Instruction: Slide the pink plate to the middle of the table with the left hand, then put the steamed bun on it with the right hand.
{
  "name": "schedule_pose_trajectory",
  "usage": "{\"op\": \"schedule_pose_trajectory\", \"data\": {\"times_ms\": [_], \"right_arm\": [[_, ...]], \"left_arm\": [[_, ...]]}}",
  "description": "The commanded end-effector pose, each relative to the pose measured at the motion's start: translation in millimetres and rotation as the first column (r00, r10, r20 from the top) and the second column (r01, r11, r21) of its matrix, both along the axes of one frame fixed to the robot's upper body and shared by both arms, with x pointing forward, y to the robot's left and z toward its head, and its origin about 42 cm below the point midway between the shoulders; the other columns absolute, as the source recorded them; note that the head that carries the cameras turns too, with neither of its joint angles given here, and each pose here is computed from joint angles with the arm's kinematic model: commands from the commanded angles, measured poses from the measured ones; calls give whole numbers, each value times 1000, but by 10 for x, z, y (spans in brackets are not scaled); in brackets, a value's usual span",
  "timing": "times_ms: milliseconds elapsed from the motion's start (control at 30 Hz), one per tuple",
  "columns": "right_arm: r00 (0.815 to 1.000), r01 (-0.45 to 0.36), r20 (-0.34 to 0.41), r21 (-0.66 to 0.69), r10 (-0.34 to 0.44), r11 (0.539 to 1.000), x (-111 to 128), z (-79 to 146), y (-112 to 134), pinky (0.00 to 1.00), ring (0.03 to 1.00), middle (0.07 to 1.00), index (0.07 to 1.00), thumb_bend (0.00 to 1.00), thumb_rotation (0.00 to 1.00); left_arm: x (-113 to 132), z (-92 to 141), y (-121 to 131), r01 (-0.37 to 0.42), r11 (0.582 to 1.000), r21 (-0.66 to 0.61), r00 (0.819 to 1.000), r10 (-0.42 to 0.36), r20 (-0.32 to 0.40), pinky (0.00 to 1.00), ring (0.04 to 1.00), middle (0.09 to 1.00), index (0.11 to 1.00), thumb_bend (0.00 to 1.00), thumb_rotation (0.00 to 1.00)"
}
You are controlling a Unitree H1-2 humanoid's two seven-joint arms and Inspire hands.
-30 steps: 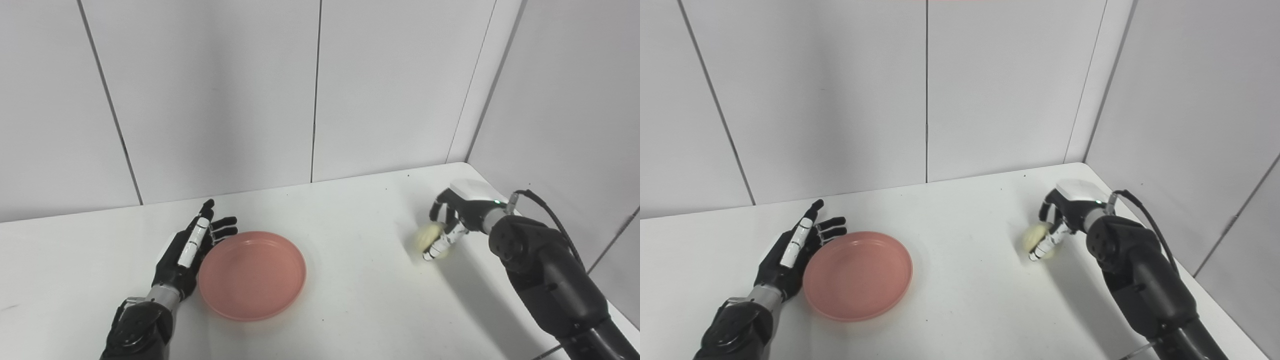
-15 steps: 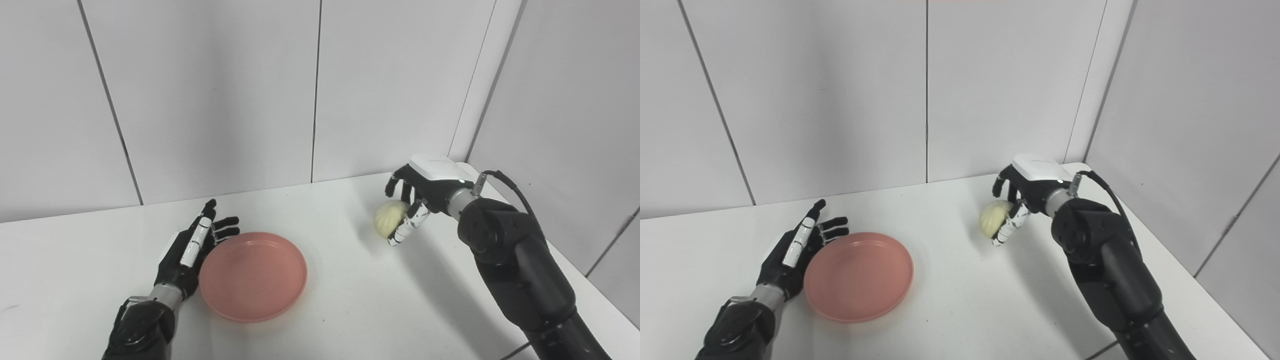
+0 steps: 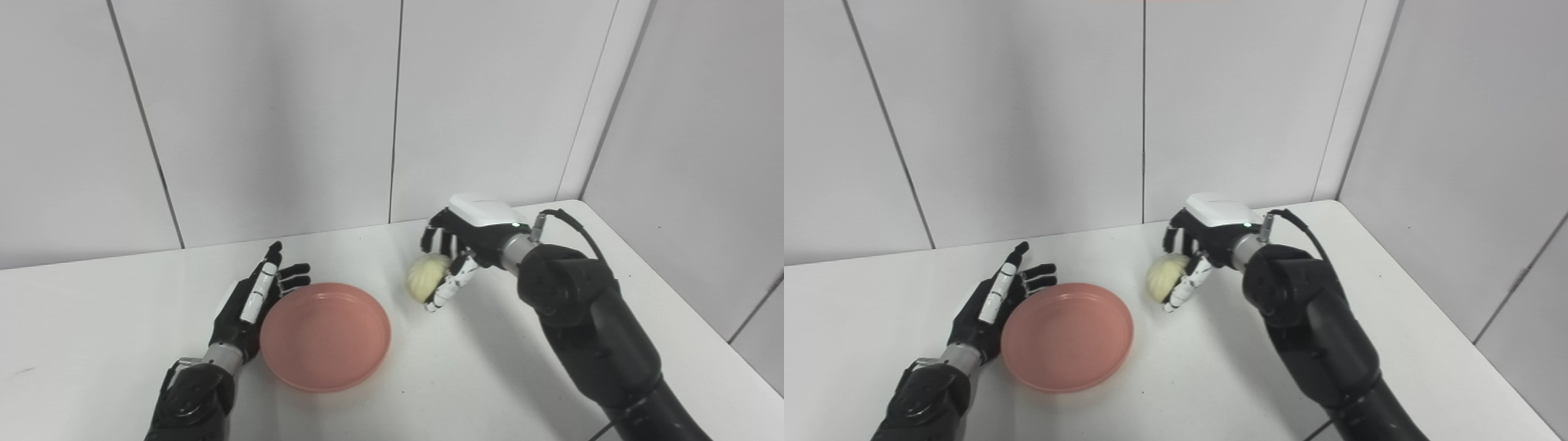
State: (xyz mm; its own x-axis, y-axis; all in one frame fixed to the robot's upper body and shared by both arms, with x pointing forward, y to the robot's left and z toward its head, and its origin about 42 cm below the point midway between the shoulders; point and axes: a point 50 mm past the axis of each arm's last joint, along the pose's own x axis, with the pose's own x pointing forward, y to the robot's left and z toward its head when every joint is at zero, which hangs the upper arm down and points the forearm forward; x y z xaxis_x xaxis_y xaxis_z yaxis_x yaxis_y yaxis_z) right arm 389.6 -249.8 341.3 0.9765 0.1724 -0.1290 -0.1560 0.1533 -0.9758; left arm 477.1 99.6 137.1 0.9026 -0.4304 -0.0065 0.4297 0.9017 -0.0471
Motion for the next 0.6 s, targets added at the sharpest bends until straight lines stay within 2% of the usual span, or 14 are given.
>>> {"op": "schedule_pose_trajectory", "data": {"times_ms": [0, 133, 167, 300, 433, 567], "right_arm": [[996, -25, 86, -22, 27, 999, 4, 254, 101, 355, 406, 474, 557, 868, 276], [995, -69, 70, -25, 71, 997, 8, 258, 299, 441, 395, 452, 551, 863, 261], [995, -77, 67, -27, 79, 997, 8, 260, 334, 312, 358, 444, 566, 849, 252], [993, -106, 56, -24, 107, 994, 17, 273, 484, 193, 284, 399, 574, 833, 212], [989, -137, 45, -6, 137, 991, 30, 257, 621, 195, 280, 389, 571, 831, 179], [986, -161, 33, -13, 162, 987, 51, 197, 746, 223, 311, 417, 566, 845, 159]], "left_arm": [[-100, -235, -48, 4, 999, 38, 995, 0, -104, 694, 726, 731, 965, 633, 869], [-108, -236, -115, 9, 1000, 29, 994, -5, -112, 691, 730, 739, 974, 643, 856], [-109, -237, -128, 10, 999, 30, 994, -6, -112, 687, 730, 738, 978, 646, 856], [-120, -237, -195, 11, 1000, 23, 993, -9, -116, 684, 718, 733, 980, 626, 834], [-124, -245, -254, 12, 1000, 22, 993, -9, -118, 674, 698, 712, 970, 628, 813], [-128, -252, -285, 20, 1000, 23, 993, -17, -119, 662, 683, 701, 968, 639, 804]]}}
